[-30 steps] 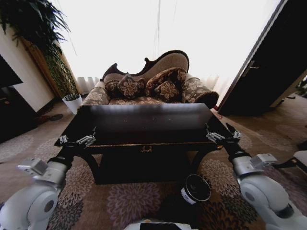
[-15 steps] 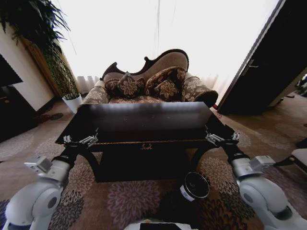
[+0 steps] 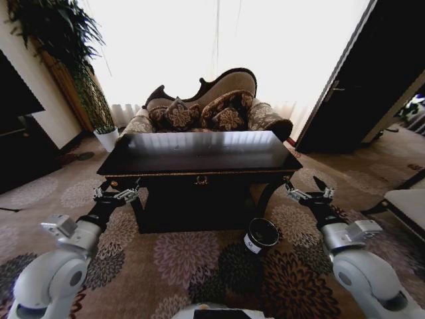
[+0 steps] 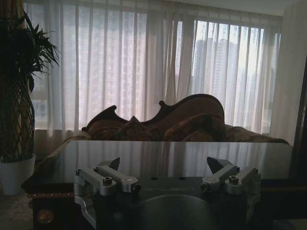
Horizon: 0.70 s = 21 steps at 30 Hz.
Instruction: Move to the front of the table and place the trash on the table into the trash bin.
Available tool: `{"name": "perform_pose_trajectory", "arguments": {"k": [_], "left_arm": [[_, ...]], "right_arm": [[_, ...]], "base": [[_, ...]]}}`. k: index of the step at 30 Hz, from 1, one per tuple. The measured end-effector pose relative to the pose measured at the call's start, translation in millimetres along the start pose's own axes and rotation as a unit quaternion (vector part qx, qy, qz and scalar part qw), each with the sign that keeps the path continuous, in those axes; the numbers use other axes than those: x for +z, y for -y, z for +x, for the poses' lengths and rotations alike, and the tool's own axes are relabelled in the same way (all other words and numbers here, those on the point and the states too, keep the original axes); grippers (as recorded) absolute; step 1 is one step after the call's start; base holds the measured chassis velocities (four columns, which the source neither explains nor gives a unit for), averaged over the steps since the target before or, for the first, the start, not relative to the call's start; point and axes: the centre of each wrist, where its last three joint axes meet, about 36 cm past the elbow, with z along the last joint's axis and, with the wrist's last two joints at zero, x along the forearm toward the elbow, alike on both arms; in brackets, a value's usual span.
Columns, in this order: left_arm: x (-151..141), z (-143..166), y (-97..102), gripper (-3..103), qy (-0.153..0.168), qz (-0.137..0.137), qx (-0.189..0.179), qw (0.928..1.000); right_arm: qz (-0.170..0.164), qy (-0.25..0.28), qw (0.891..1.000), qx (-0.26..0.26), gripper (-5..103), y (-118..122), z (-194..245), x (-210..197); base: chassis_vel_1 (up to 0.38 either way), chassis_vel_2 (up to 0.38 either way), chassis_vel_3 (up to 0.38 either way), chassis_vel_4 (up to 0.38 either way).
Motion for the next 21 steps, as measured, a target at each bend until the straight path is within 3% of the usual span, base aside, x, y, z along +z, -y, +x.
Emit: {"name": "perform_pose_trajectory", "arguments": {"k": [21], "left_arm": [[2.2, -2.3, 2.2, 100, -0.004, 0.0, 0.005, 1.0]], "right_arm": [[0.002, -0.001, 1.0, 0.0, 100, -0.7, 2.8, 0.7]], "base": [[0.352, -0.359, -0.353, 0.354]]}}
